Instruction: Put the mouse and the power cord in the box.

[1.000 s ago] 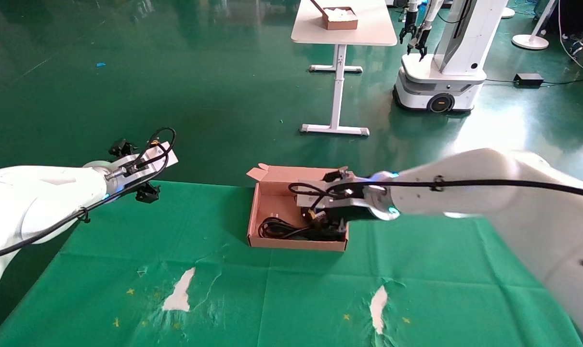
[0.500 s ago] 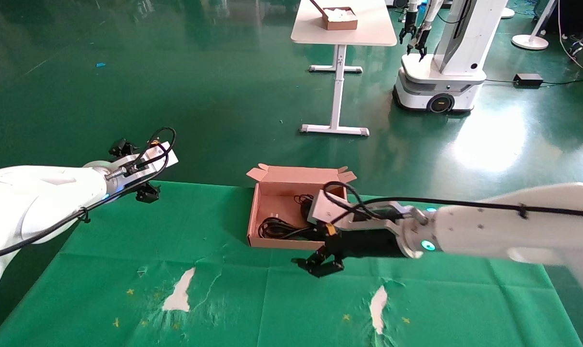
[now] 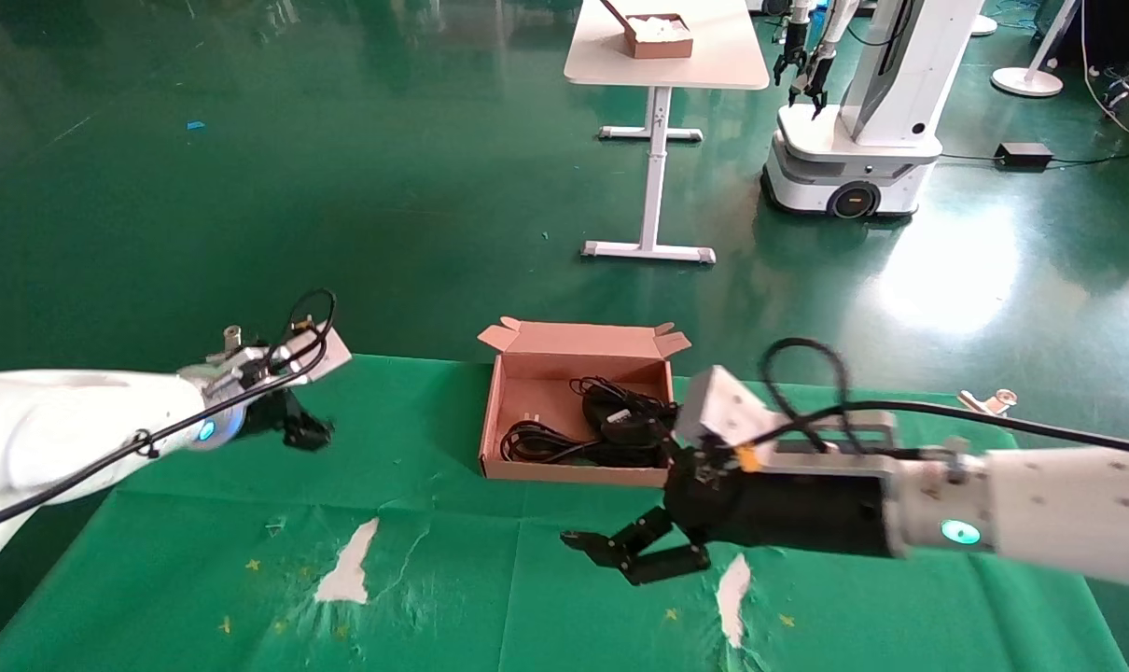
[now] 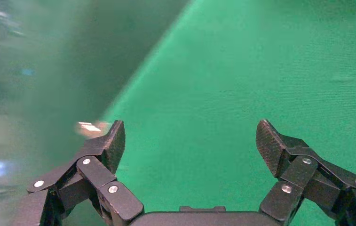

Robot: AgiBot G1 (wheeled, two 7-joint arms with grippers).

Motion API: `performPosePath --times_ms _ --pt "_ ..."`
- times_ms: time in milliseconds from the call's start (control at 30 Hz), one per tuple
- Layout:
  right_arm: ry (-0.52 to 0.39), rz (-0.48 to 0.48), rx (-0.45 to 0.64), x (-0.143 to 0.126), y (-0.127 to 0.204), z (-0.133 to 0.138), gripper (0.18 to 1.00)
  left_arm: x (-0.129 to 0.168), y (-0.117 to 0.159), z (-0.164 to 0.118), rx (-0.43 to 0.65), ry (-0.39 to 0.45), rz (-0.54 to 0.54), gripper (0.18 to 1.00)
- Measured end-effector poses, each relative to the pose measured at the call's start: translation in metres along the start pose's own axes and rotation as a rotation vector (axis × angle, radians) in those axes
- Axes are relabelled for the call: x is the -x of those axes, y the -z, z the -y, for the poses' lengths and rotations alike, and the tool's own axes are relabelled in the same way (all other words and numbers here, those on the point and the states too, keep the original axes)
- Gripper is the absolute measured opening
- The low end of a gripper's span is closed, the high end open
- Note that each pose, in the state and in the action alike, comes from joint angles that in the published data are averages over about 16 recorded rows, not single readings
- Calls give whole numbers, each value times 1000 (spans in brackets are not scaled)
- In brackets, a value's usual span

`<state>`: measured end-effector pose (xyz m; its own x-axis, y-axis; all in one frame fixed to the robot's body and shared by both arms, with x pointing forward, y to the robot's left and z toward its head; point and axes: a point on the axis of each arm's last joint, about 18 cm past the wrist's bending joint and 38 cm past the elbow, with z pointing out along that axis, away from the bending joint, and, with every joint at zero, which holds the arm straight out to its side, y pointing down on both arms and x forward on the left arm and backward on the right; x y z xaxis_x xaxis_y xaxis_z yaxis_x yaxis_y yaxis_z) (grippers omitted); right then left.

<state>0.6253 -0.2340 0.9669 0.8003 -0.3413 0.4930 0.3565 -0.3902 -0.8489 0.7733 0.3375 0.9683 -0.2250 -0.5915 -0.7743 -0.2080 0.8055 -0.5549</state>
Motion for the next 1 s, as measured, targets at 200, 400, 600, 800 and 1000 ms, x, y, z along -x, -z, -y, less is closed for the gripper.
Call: performPosePath --times_ms 200,400,600,800,1000 --pt "-29 35 -92 18 33 8 1001 -33 5 -13 -46 122 -160 1001" --pt "-37 75 -174 37 67 19 1001 -60 18 -18 -119 224 -311 1001" --pt "-26 119 -243 59 100 33 1001 -77 40 -18 -219 303 -447 1001" --pt "-8 156 -284 76 124 43 1001 -87 70 -15 -344 355 -567 1001" --pt "2 175 -300 84 135 48 1001 -88 107 -12 -490 376 -667 1001"
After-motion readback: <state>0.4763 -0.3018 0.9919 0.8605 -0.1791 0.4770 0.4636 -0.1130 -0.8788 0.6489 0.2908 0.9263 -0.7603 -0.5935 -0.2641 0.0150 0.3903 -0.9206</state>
